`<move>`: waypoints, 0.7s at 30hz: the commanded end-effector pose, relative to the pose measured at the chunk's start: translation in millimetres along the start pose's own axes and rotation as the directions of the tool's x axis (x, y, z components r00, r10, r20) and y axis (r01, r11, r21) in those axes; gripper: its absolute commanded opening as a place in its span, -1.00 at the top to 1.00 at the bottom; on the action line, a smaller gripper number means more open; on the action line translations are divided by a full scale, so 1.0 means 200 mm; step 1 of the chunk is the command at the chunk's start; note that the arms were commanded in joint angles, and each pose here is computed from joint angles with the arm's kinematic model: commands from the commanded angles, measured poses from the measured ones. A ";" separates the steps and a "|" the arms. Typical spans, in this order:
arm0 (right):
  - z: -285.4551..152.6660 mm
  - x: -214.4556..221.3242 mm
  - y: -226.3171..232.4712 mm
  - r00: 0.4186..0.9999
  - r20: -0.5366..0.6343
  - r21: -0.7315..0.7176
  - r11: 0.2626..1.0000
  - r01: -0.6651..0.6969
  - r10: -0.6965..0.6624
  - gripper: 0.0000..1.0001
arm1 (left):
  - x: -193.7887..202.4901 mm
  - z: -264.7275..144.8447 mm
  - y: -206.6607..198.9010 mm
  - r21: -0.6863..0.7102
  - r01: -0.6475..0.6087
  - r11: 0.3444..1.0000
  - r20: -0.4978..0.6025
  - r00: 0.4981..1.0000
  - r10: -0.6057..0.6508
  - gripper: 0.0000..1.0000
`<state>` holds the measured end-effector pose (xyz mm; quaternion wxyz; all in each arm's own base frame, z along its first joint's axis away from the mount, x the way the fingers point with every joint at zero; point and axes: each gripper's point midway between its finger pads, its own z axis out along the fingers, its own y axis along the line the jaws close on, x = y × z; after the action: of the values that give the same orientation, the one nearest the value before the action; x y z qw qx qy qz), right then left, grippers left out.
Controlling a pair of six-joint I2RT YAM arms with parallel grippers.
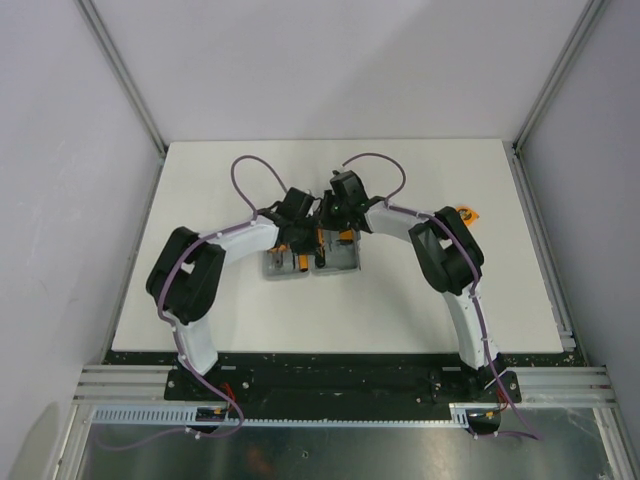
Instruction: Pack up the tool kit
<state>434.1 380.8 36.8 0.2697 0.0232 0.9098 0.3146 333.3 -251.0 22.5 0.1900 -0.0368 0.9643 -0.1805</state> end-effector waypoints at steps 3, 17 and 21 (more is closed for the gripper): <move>0.06 0.47 -0.35 0.960 -0.267 0.189 0.981 -0.035 0.085 0.70 | 0.68 0.17 0.60 -0.418 -0.166 0.893 -0.373 0.928 -0.003 0.94; 0.04 0.43 -0.31 0.958 -0.269 0.174 0.983 -0.055 0.101 0.68 | 0.88 0.15 0.72 -0.472 -0.262 0.842 -0.484 0.875 0.001 0.96; 0.04 0.41 -0.31 0.957 -0.269 0.182 0.982 -0.059 0.107 0.68 | 0.95 0.14 0.77 -0.489 -0.275 0.828 -0.518 0.855 -0.022 0.99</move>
<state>438.3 376.4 36.1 0.2571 0.0378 0.9090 0.3258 340.8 -274.6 17.8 0.2359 -0.0215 0.9574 -0.1654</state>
